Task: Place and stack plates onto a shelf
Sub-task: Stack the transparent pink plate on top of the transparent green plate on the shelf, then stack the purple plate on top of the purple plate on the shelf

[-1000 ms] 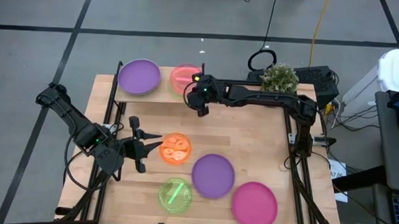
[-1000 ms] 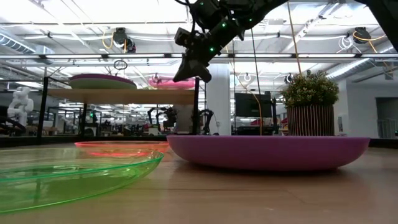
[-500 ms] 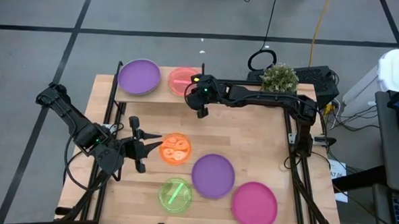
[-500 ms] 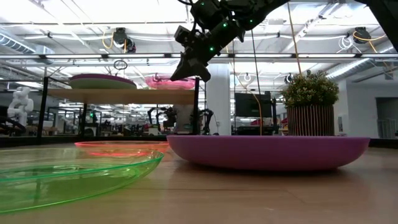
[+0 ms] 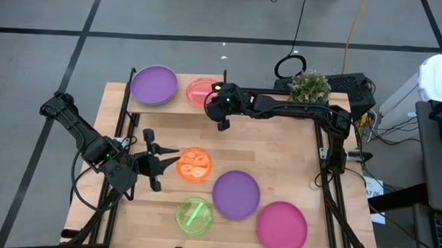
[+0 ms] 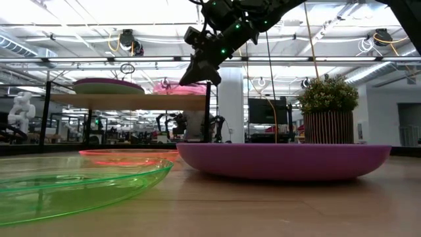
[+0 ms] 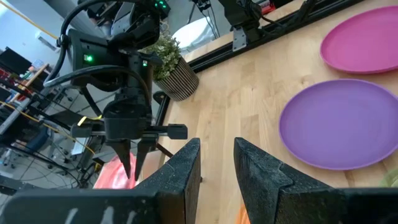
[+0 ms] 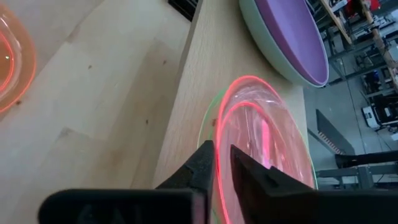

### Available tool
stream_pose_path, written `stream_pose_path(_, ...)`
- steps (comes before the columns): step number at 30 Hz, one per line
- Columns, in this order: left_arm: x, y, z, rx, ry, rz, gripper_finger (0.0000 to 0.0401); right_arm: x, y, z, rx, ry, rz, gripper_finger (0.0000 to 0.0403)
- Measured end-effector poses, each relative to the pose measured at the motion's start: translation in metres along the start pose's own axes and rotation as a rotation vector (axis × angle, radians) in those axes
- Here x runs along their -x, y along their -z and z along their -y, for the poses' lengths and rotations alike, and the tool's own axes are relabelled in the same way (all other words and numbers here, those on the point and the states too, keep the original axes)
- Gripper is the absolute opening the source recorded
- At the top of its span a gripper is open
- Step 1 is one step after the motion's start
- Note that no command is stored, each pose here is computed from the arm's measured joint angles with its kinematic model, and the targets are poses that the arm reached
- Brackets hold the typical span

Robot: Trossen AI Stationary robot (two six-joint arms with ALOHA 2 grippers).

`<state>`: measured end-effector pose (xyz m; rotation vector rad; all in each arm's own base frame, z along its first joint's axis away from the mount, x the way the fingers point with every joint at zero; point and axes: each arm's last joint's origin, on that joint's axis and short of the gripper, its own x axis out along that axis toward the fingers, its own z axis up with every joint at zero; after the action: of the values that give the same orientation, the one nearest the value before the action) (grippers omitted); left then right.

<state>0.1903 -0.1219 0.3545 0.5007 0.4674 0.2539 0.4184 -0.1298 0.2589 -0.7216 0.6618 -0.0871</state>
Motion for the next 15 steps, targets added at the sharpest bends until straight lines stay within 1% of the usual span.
stream_pose_path(3, 0.0, 0.0, 0.0, 0.004, 0.0, 0.0, 0.0104, 0.0, -0.001, 0.0, -0.002, 0.003, 0.004, 0.0062)
stream_pose_path(9, 0.0, 0.0, 0.0, 0.018, 0.0, 0.0, 0.0104, 0.001, -0.011, -0.002, -0.017, 0.031, 0.052, 0.0098)
stream_pose_path(15, 0.0, 0.0, 0.0, 0.035, 0.015, 0.0, 0.0104, 0.004, -0.021, -0.011, -0.018, 0.018, 0.067, 0.012)
